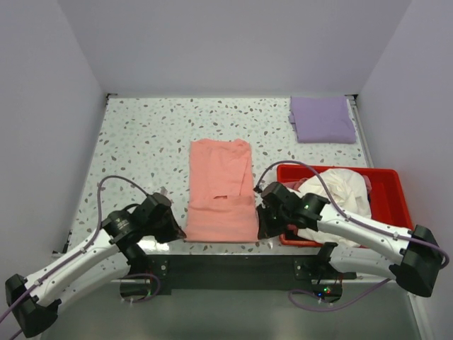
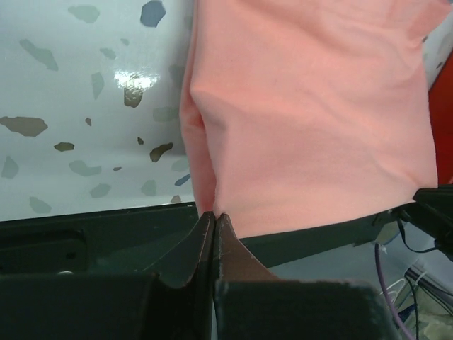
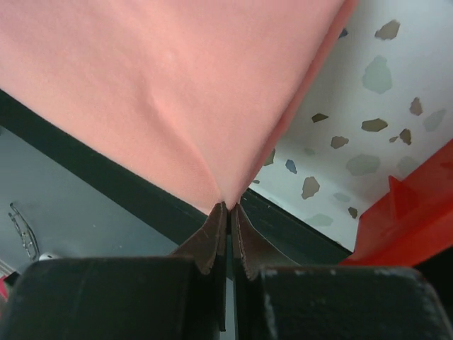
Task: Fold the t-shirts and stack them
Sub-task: Fold the tshirt
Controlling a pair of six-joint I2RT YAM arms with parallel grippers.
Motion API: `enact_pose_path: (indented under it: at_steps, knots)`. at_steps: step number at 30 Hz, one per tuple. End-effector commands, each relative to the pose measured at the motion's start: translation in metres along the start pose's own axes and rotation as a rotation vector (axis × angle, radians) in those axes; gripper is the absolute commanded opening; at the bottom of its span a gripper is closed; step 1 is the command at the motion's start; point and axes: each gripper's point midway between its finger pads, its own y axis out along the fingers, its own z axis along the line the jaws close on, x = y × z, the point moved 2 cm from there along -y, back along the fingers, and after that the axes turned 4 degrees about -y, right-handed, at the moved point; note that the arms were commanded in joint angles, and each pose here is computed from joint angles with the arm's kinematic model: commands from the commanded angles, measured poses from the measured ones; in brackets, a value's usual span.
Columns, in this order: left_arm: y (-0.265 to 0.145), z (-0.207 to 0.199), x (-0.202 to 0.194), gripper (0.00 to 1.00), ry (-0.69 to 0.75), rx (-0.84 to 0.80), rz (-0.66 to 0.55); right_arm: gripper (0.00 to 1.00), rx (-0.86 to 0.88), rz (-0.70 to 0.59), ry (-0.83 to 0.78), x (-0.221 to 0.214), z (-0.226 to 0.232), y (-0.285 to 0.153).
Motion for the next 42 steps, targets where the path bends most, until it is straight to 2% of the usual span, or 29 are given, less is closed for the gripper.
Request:
enact_pose_path:
  at_steps: [1,6,9,13,17,21,32,42]
  knots:
    - [-0.023,-0.009,0.022,0.0,0.033,0.042,-0.106,0.0,-0.081,-0.032,-0.059,0.012,-0.005,-0.03]
    - [-0.043,-0.046,0.05,0.0,0.083,0.0,-0.217,0.0,-0.119,-0.156,-0.074,0.05,-0.01,-0.058]
    - [-0.053,-0.067,0.072,0.0,0.092,-0.019,-0.317,0.0,-0.137,-0.247,-0.036,0.08,-0.021,-0.067]
    - [-0.066,-0.096,0.106,0.0,0.092,-0.062,-0.487,0.0,-0.113,-0.365,-0.065,0.12,-0.016,-0.077]
    - [-0.078,-0.127,0.134,0.0,0.12,-0.11,-0.581,0.0,-0.128,-0.484,-0.06,0.163,-0.017,-0.092]
    - [-0.071,-0.132,0.173,0.0,0.114,-0.06,-0.614,0.0,-0.133,-0.552,-0.027,0.194,-0.025,-0.103]
    - [-0.061,-0.164,0.233,0.0,0.164,-0.056,-0.641,0.0,-0.103,-0.591,-0.011,0.254,-0.039,-0.108]
    - [-0.041,-0.161,0.278,0.0,0.144,-0.034,-0.638,0.0,-0.071,-0.538,0.034,0.285,-0.065,-0.083]
